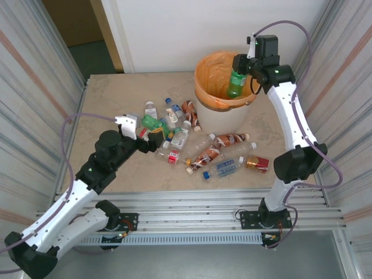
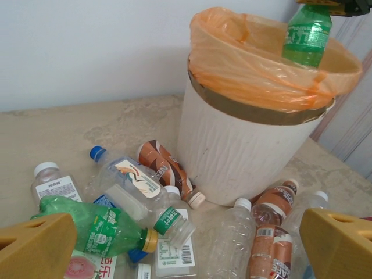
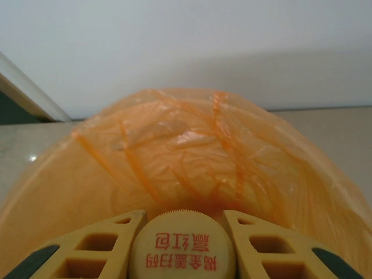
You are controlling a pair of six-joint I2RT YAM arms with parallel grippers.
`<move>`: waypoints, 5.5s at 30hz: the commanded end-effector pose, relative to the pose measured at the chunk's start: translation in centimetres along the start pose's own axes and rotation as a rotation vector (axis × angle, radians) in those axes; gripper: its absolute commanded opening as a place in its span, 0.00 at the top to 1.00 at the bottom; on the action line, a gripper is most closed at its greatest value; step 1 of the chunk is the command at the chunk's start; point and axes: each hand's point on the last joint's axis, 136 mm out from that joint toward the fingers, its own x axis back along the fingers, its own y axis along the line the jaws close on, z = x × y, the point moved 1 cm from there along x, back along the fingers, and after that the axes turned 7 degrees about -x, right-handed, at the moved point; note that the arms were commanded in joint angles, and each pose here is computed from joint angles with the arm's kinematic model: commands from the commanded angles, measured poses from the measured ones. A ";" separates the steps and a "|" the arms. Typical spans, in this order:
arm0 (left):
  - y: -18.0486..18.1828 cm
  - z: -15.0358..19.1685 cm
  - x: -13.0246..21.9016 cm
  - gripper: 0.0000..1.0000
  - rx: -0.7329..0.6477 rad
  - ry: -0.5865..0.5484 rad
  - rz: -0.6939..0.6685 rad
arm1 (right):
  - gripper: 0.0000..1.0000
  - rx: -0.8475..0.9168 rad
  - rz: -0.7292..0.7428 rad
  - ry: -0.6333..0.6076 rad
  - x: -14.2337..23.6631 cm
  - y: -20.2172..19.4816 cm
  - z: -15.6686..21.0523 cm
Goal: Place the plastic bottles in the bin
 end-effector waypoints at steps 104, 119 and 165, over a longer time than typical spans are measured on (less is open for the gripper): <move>3.2 5.9 -2.7 0.01 0.173 0.195 -0.137 | 0.02 -1.058 0.812 0.116 9.2 -17.1 36.9; 3.2 6.3 -3.1 0.01 0.179 0.213 -0.138 | 0.11 -1.013 0.945 0.082 7.9 -20.4 36.9; 3.8 5.7 -2.9 0.01 0.185 0.188 -0.164 | 0.62 -0.642 0.493 -0.158 14.3 -15.2 15.1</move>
